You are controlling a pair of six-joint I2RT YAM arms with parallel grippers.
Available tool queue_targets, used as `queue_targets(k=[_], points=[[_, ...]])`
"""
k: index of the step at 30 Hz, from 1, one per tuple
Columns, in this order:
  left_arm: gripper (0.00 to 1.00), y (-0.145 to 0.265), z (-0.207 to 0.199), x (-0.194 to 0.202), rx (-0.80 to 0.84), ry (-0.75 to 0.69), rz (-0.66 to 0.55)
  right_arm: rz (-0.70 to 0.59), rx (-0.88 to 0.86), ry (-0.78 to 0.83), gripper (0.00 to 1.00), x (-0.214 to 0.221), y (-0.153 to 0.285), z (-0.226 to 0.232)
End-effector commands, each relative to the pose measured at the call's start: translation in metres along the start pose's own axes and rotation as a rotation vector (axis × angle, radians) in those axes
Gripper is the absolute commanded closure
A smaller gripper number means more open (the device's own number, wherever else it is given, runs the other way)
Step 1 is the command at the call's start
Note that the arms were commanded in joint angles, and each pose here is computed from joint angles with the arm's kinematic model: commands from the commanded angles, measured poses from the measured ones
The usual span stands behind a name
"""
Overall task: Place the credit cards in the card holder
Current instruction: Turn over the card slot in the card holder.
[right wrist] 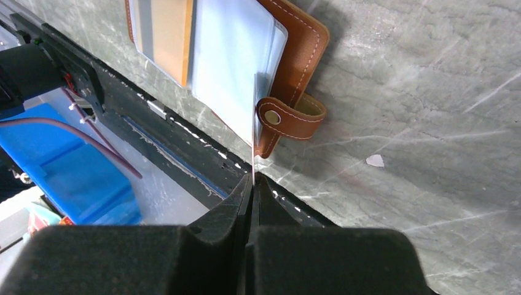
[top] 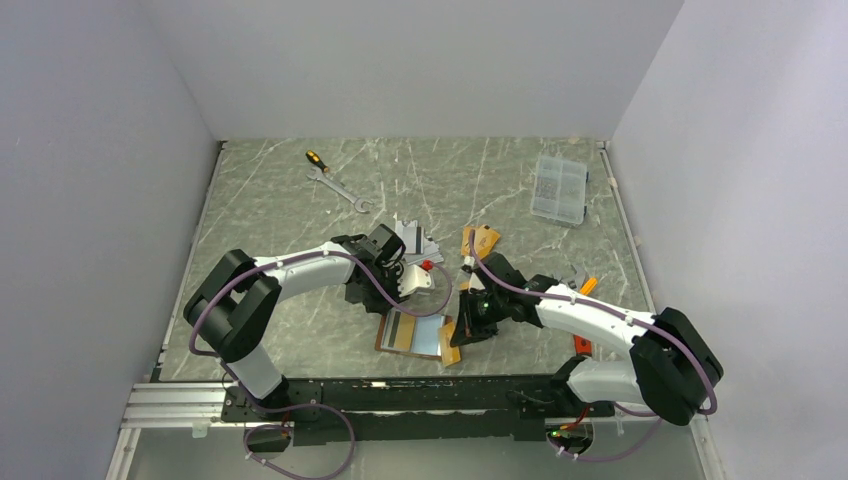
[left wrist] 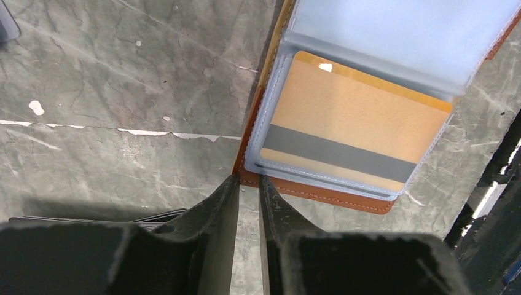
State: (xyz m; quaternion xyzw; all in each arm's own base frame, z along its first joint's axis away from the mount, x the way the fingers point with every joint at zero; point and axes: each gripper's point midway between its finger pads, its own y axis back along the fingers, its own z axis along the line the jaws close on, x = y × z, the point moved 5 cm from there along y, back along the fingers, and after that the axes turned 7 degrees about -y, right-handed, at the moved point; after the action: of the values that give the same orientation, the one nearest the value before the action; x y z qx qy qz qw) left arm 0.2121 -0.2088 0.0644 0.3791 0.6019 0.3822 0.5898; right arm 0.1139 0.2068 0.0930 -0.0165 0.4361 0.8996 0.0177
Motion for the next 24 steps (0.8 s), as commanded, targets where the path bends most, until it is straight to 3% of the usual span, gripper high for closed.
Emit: queue_targets(k=[1, 24], points=[[0.78, -0.011, -0.008, 0.011, 0.031, -0.014, 0.045, 0.007, 0.032, -0.012, 1.00, 0.007, 0.001, -0.009], [0.88, -0.017, -0.013, 0.012, 0.056, -0.040, 0.083, 0.031, -0.006, -0.009, 1.00, 0.005, -0.011, -0.008]])
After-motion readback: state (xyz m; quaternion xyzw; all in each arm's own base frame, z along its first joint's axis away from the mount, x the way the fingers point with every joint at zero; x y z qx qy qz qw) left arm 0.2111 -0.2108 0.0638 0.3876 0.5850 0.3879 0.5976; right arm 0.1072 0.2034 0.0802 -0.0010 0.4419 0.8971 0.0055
